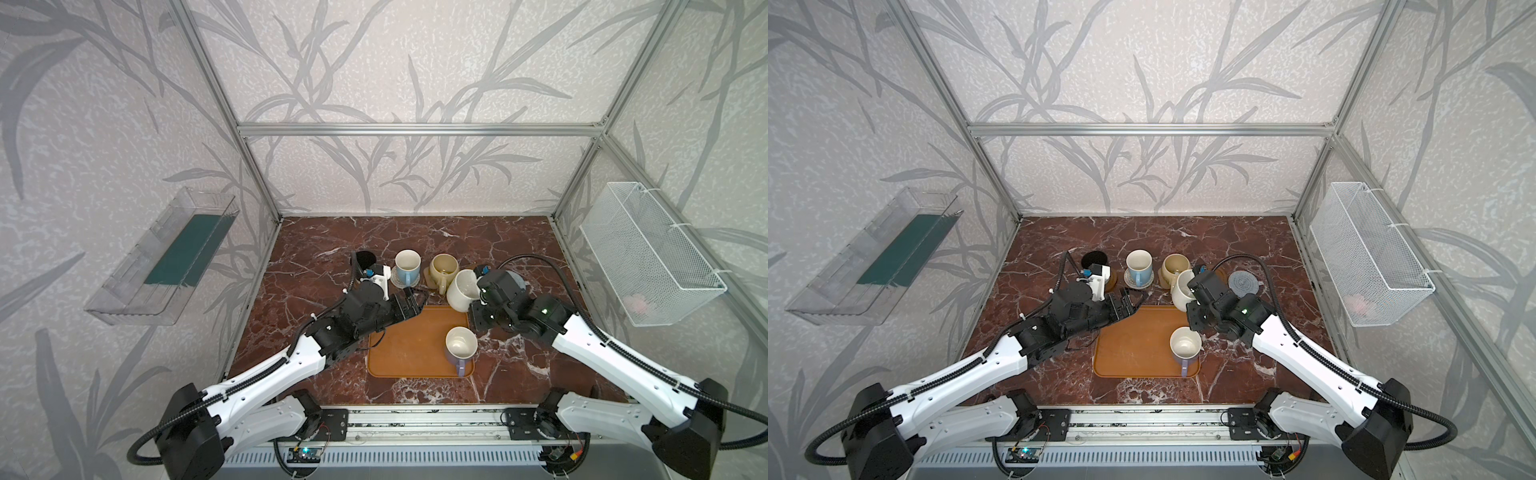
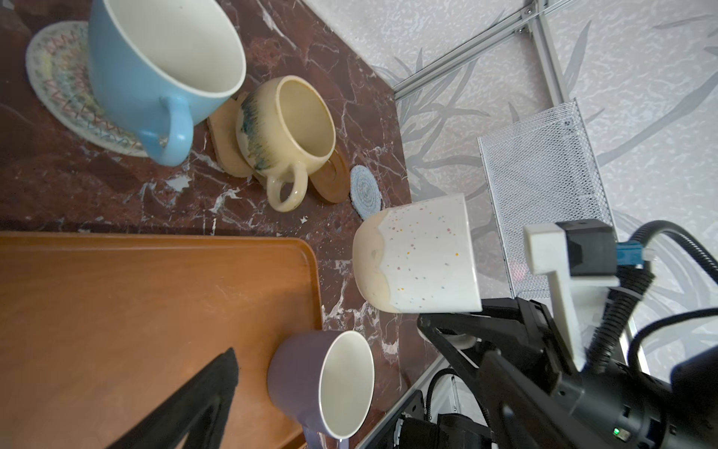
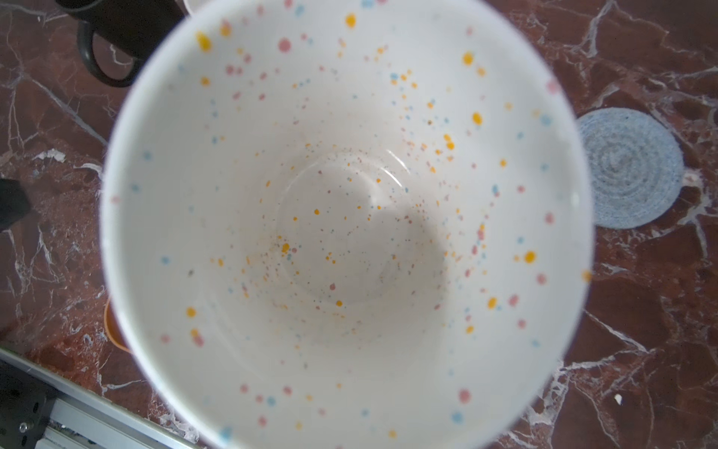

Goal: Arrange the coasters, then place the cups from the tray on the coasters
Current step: 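Grasp the white speckled mug with right gripper and lift it off the tray, then carry the white speckled mug onto the round wooden coaster with right gripper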

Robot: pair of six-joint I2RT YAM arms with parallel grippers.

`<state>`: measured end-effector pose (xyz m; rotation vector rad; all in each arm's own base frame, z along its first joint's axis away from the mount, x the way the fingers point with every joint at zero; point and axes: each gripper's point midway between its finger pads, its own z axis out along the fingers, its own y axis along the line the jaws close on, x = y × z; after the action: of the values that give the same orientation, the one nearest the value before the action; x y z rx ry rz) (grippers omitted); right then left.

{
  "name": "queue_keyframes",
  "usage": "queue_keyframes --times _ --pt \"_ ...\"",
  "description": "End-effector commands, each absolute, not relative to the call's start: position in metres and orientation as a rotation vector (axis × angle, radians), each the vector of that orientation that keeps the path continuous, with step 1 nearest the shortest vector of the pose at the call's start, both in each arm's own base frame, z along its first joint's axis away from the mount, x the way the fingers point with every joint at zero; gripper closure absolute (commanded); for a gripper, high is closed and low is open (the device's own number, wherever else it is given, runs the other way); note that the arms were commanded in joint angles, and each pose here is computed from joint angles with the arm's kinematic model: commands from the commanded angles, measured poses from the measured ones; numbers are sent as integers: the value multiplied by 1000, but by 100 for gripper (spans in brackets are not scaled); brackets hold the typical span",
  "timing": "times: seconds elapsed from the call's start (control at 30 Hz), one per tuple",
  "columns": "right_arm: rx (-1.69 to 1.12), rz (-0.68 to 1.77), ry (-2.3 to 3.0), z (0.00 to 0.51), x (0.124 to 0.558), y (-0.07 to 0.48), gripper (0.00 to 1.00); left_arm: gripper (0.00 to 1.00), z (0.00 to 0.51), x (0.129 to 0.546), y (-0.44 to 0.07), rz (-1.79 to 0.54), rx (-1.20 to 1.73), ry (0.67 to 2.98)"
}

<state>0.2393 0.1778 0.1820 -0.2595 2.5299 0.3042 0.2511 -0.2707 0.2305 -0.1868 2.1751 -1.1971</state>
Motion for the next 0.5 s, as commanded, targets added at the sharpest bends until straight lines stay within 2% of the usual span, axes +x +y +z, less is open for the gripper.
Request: queue_keyframes --times 0.0,0.23,0.47 --pt "-191 391 2413 221 261 183 100 1 253 260 -277 -1155 -119 2145" --pt "-74 301 2425 215 284 157 100 1 271 266 -321 -1230 59 2194" --pt "-8 209 2453 202 307 135 100 1 276 290 -340 -1129 124 2221"
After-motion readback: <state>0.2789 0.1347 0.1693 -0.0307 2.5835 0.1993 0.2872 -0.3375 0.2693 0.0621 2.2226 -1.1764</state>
